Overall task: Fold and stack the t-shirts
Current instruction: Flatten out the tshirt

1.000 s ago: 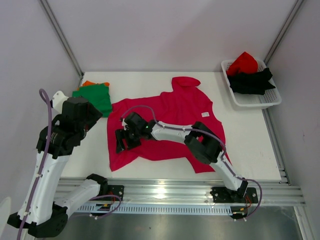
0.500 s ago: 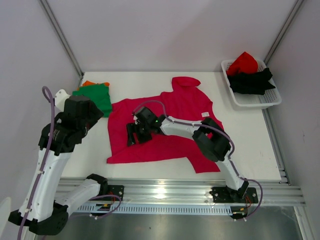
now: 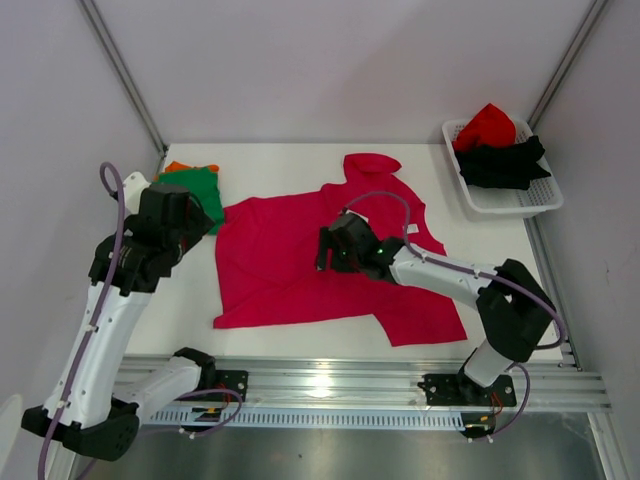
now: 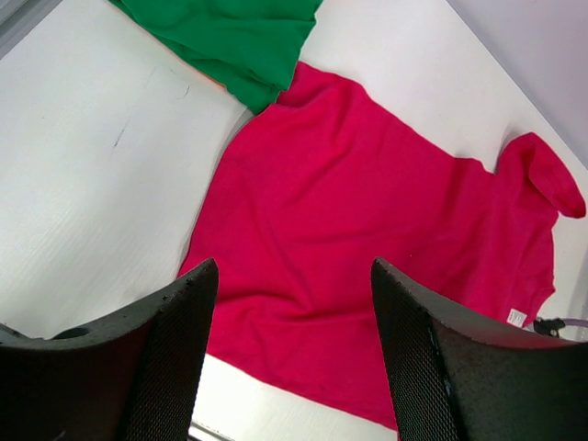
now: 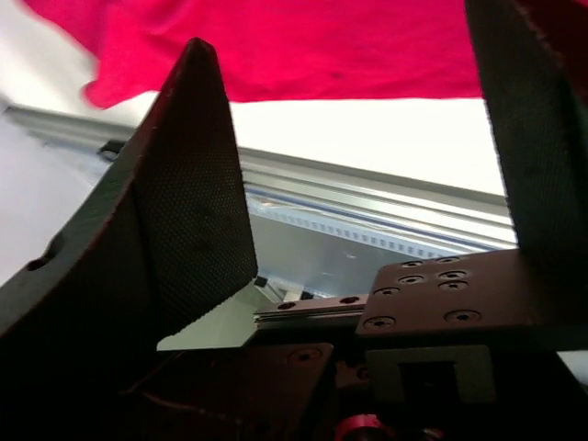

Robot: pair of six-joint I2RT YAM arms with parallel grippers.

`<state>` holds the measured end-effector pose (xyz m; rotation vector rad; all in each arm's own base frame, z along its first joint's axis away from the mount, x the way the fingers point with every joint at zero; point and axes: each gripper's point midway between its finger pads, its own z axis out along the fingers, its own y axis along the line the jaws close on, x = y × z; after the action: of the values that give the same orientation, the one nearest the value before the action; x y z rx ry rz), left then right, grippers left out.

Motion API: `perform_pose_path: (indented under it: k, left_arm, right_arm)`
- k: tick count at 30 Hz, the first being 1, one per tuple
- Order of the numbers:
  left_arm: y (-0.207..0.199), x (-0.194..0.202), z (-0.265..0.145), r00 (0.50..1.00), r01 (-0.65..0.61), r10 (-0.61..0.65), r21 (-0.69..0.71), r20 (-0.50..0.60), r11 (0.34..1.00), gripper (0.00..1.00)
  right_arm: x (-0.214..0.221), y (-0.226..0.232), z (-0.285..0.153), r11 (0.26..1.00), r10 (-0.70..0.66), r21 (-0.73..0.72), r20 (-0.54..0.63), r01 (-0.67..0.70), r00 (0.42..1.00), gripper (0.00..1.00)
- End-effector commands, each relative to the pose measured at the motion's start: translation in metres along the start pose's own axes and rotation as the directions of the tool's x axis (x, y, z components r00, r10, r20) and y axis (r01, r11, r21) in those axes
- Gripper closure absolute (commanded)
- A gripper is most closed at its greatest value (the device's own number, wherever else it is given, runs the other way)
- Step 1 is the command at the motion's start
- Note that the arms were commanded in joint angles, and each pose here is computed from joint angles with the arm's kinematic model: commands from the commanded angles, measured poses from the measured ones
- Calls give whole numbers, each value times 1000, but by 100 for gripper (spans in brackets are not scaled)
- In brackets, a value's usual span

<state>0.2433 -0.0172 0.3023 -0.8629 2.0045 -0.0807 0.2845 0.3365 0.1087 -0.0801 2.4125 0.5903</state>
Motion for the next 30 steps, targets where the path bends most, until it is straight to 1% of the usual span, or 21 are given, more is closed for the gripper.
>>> perform_pose_path:
  k: [1,2,4,5,6,8,9,12,13,15,16,17,19,20,22,23,24,27,30]
  left_arm:
    - [-4,-4,4,1000,-12,12,7,10,1000,29]
    - [-4,-4,4,1000,-10,10,8,9,1000,29]
    - [-7,-4,5,1000,-9,9,20,10,1000,29]
    - [-7,-3,6,1000,-9,9,20,7,1000,29]
    - [-9,-3,6,1000,-11,11,25,4,1000,29]
    - [-10,-2,8,1000,-14,14,23,0,1000,29]
    - [-10,-2,9,1000,-16,16,22,-1,1000,29]
    - [-11,1,12,1000,-25,26,14,-10,1000,29]
    - [-10,3,14,999,-31,31,10,-16,999,29]
    - [-11,3,16,999,-34,34,10,-16,999,29]
    - [-11,5,17,999,-37,37,8,-22,999,29]
    - [-12,6,18,999,-37,37,10,-24,999,29]
    - [-15,8,19,999,-34,34,25,-29,999,29]
    - [-16,8,20,999,-33,34,26,-33,999,29]
    - [-19,10,23,999,-35,36,32,-40,999,29]
    - [-20,13,24,998,-37,38,35,-49,999,29]
    - [-21,13,25,998,-37,39,37,-54,999,29]
    - [-24,15,26,997,-41,44,43,-65,998,29]
    - [-25,17,27,996,-43,46,48,-72,998,29]
  right_arm:
    - [4,-35,-10,989,65,129,43,-70,997,20]
    - [16,-51,-12,979,96,180,22,-99,995,20]
    - [24,-64,-16,965,146,219,13,-146,989,20]
    - [34,-74,-18,952,176,255,-11,-167,984,21]
    - [42,-80,-19,933,233,286,-12,-220,972,21]
    - [56,-95,-25,900,273,361,-27,-246,962,21]
    - [61,-102,-27,873,319,392,-6,-291,948,21]
    - [69,-123,-42,821,358,452,68,-349,931,21]
    - [72,-127,-48,792,399,465,99,-397,912,21]
    - [69,-134,-61,764,429,462,156,-450,890,21]
    - [76,-144,-69,724,456,496,178,-480,872,21]
    - [75,-146,-78,708,471,494,201,-505,859,21]
    - [82,-157,-92,679,464,528,230,-510,856,21]
    - [85,-161,-100,650,494,521,263,-553,829,21]
    - [92,-169,-110,626,500,533,287,-570,817,21]
    - [98,-177,-112,598,515,539,310,-594,799,21]
    - [97,-178,-116,593,525,524,323,-611,787,21]
    - [104,-188,-118,575,528,532,339,-621,779,21]
    - [104,-194,-115,575,508,540,354,-615,785,21]
